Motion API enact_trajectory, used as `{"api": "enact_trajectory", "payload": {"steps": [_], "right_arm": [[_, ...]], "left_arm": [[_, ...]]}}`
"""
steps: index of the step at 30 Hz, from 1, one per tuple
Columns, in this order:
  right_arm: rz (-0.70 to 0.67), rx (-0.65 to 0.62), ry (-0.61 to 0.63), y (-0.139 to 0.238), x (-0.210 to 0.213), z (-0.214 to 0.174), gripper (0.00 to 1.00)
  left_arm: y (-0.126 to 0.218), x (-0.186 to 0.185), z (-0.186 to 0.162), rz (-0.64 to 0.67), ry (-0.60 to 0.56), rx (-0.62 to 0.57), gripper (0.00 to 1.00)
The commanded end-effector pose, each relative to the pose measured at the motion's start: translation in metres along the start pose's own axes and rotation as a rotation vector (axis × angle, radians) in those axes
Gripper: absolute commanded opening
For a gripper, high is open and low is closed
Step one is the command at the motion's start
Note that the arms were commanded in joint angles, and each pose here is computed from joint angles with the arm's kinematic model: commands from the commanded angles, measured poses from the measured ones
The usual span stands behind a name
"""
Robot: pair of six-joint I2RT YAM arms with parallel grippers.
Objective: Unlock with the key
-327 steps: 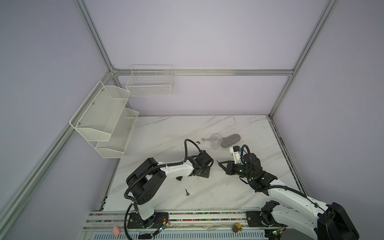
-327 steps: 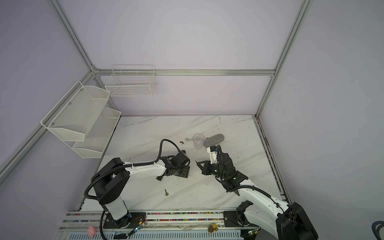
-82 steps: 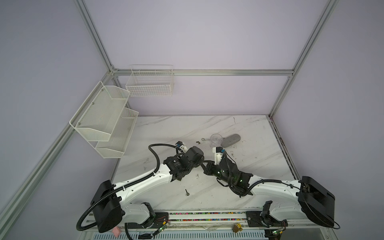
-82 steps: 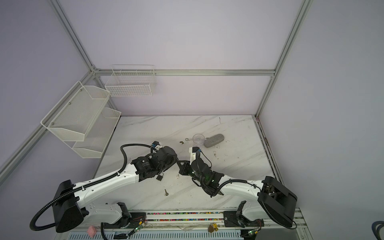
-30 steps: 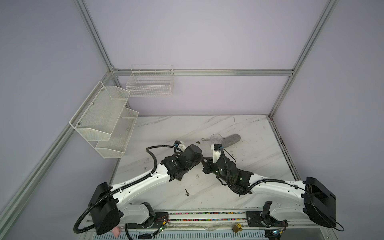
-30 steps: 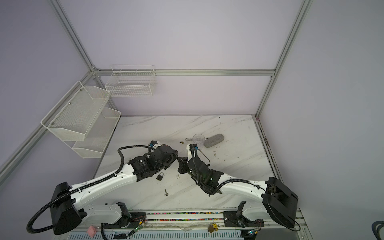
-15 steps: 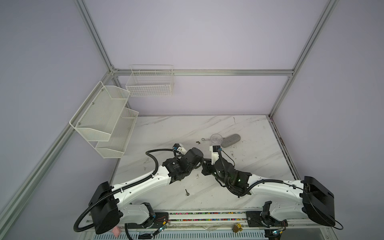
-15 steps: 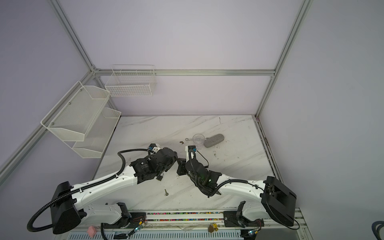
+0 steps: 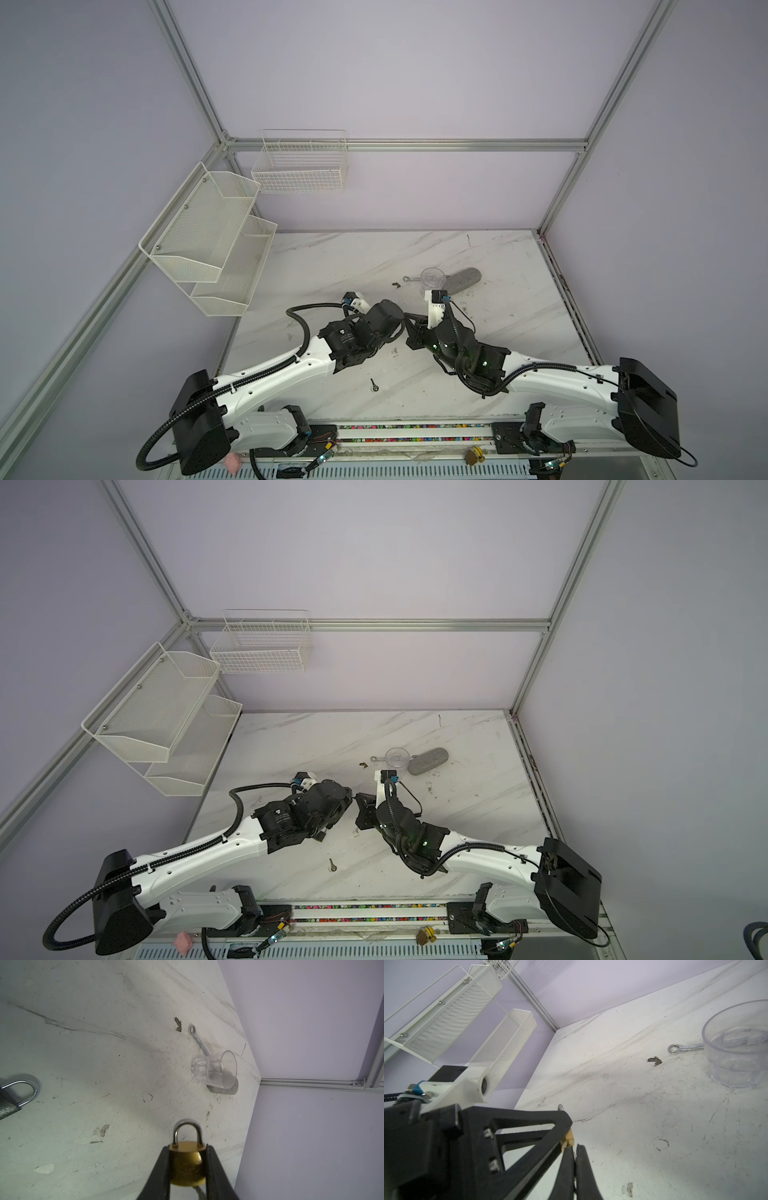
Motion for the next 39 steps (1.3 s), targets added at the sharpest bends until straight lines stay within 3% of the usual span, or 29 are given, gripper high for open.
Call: {"api": "enact_trajectory", "payload": {"steps": [1,8,13,24,39], "right_arm": [[0.091,-0.080,-0.087,0.015,0.014,0.012,0.00],[0.160,-0.190,-0.037,0.022,0.033,0.023,0.00],[0.168,-0.270,0.049,0.019,0.037,0.030,0.00],[0.195,-0.341,0.153,0.019,0.045,0.036,0.00],[0.182,-0.346,0.166,0.015,0.034,0.030,0.00]], "left_arm": [[0.003,0.005,0.011,-0.041,0.130,-0.022,0.00],[0.010,-0.005,0.022,-0.144,0.355,-0.041,0.00],[0.017,-0.013,0.029,-0.188,0.422,-0.057,0.00],[0.013,-0.023,0.026,-0.233,0.480,-0.030,0.00],[0.013,-0.032,0.027,-0.273,0.516,-0.022,0.00]]}}
Point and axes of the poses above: each gripper's point midway between its finger pads, its own y axis back along the fingers, its own x axis along the line the jaws close on, z = x × y, the point moved 1 cm from there along y, back along the fingers, and after that the axes turned 15 degrees about -y, right-handed, at the moved point
